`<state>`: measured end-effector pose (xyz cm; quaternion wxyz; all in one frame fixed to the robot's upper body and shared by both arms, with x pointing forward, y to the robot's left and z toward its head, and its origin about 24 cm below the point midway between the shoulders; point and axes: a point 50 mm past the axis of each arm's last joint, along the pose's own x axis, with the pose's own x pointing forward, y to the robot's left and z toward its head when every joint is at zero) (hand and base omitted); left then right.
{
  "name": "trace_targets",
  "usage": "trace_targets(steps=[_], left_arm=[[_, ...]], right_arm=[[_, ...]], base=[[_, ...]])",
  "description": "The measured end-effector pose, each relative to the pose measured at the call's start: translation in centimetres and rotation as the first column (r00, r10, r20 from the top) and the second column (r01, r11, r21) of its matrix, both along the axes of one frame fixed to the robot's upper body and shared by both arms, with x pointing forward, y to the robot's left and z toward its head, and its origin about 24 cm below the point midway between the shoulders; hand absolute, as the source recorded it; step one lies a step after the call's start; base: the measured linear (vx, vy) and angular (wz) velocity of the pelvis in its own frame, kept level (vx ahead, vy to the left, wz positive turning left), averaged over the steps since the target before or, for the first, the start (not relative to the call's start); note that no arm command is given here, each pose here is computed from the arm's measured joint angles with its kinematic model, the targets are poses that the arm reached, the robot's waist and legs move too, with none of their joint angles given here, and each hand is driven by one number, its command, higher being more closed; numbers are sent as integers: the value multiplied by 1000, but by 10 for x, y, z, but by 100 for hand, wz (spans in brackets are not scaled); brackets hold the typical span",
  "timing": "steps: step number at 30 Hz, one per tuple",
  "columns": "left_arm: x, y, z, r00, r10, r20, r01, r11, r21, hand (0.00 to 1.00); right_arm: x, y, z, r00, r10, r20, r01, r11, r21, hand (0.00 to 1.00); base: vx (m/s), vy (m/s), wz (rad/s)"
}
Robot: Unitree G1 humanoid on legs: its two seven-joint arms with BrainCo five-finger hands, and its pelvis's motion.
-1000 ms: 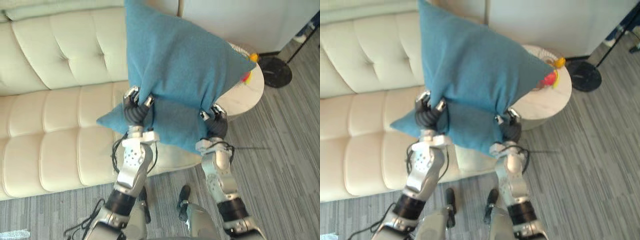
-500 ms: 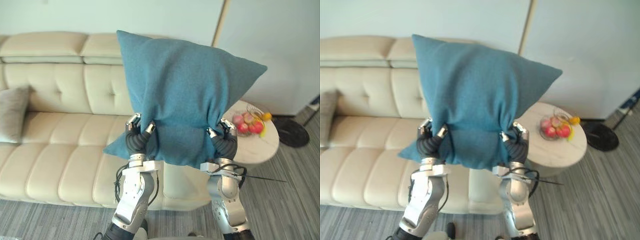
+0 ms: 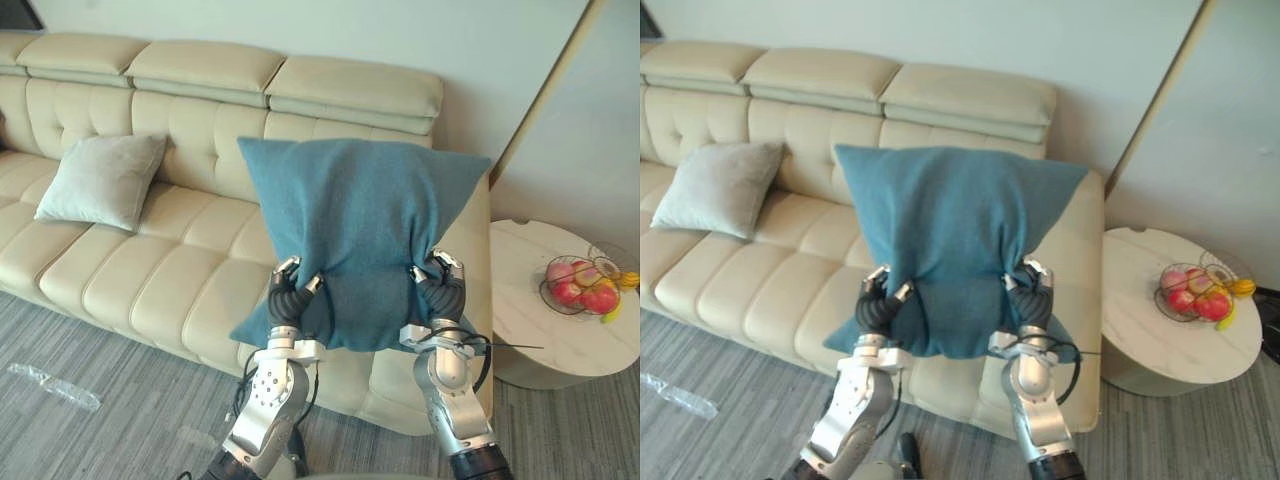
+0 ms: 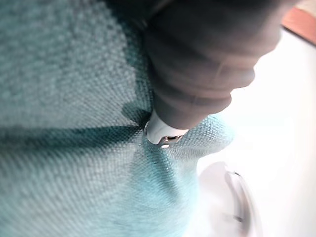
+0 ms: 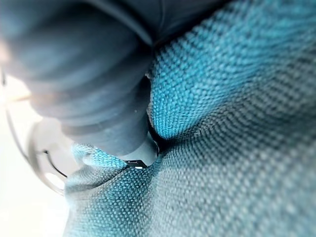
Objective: Pick up cushions and gather them together orderly.
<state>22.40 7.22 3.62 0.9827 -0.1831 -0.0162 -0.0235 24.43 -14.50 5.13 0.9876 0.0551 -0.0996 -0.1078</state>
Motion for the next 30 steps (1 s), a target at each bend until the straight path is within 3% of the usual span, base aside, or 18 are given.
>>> trace_targets(steps=[2, 7, 20, 26, 30], left_arm=[[-1, 7, -7, 999, -30, -24, 31, 997, 64, 100], [-2, 11, -8, 998, -59, -15, 60, 994, 92, 100], [-25, 3, 6, 991, -130, 31, 131, 990, -44, 100], [-31, -5, 1, 991, -135, 1, 134, 987, -89, 100], [-32, -1, -4, 990, -139, -20, 138, 989, -58, 100]], right_arm=[[0, 1, -9, 999, 1, -43, -1, 1000, -5, 100], [4, 0, -3, 999, 35, -19, -35, 999, -13, 100], [-35, -6, 47, 979, 44, 201, -46, 999, 1, 100], [-34, -7, 45, 979, 30, 204, -33, 999, 11, 100], [-32, -2, 31, 989, 1, 147, -10, 998, 65, 100]], base=[[130, 172, 50], [161, 81, 56], [266, -51, 28], [117, 205, -41], [24, 259, -1]])
